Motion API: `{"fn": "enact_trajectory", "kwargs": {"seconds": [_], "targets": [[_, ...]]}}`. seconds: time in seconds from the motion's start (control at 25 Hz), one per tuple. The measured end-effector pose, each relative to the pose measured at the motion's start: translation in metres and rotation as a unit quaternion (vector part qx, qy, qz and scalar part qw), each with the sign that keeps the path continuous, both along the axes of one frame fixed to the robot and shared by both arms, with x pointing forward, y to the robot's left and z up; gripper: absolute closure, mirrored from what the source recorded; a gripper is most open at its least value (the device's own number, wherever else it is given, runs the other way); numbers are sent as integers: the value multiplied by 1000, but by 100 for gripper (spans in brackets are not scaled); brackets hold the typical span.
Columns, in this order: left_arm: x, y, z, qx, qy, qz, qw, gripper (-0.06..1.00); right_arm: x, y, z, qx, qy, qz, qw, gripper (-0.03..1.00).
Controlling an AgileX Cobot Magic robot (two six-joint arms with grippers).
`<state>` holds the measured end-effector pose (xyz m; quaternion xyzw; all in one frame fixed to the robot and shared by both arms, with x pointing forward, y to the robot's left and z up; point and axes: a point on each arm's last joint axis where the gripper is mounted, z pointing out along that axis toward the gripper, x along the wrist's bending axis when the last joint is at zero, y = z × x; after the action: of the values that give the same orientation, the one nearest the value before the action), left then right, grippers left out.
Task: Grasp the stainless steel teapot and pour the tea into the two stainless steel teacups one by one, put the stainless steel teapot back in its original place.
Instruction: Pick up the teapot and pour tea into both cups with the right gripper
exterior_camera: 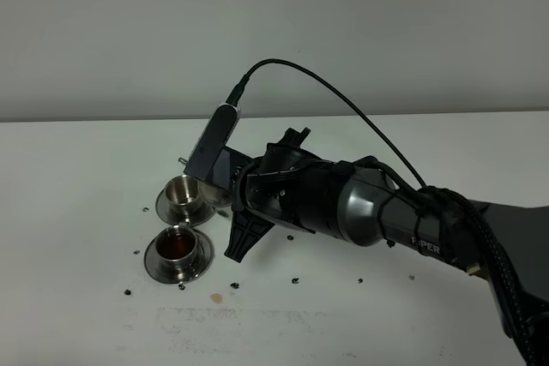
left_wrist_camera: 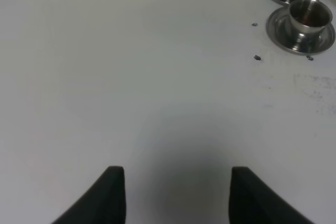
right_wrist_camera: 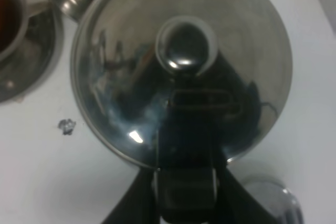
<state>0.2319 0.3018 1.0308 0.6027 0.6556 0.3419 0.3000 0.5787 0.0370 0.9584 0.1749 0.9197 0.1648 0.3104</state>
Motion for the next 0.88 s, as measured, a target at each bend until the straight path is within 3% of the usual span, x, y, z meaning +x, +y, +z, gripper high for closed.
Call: {"fn": "enact_trajectory", "kwargs": {"seconds": [0.52, 0.88], "targets": [[0, 0, 0, 0, 0, 0, 1000, 48, -3, 8, -24, -90, -43, 32, 994, 77], [0, 0, 0, 0, 0, 0, 1000, 48, -3, 9, -22, -135, -77, 48, 987, 77]]}}
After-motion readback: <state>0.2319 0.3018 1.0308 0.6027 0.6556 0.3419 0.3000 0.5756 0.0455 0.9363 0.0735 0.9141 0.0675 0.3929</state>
